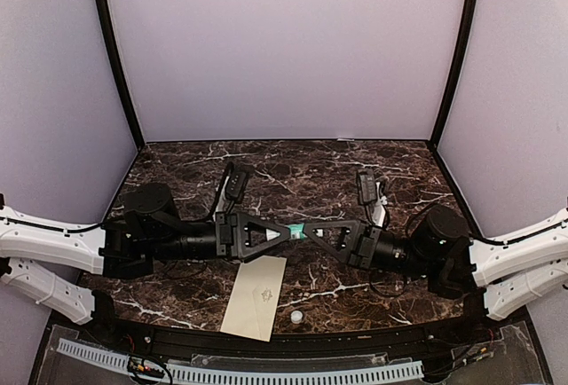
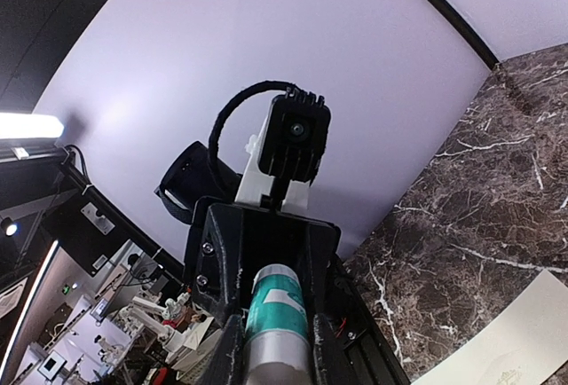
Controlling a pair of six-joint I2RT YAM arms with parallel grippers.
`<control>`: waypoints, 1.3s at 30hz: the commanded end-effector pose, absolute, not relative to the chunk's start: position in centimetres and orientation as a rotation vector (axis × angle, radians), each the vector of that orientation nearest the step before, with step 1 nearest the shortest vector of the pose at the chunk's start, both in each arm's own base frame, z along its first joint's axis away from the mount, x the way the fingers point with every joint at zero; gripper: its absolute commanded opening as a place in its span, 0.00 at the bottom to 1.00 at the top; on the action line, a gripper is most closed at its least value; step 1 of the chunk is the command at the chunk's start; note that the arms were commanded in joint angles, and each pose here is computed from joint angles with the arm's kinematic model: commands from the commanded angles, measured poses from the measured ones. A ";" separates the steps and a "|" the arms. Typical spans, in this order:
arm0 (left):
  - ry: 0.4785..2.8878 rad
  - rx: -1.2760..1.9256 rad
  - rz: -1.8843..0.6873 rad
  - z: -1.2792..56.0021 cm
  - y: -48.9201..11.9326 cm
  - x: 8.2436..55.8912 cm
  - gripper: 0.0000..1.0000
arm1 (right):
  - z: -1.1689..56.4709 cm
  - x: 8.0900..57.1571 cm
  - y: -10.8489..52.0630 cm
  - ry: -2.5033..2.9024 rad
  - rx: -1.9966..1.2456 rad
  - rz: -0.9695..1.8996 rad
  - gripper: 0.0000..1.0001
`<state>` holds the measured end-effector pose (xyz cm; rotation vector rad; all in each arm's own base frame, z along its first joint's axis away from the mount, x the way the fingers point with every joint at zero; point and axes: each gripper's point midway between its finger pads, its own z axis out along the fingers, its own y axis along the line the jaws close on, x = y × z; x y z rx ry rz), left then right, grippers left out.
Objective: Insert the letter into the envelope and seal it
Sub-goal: Adjust the solid glue.
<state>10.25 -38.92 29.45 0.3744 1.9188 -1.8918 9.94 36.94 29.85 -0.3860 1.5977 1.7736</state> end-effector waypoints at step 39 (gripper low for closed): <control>1.919 0.361 -1.943 29.1 -40.0 10.2 0.21 | 28.9 9.5 36.3 1.636 -0.392 1.759 0.03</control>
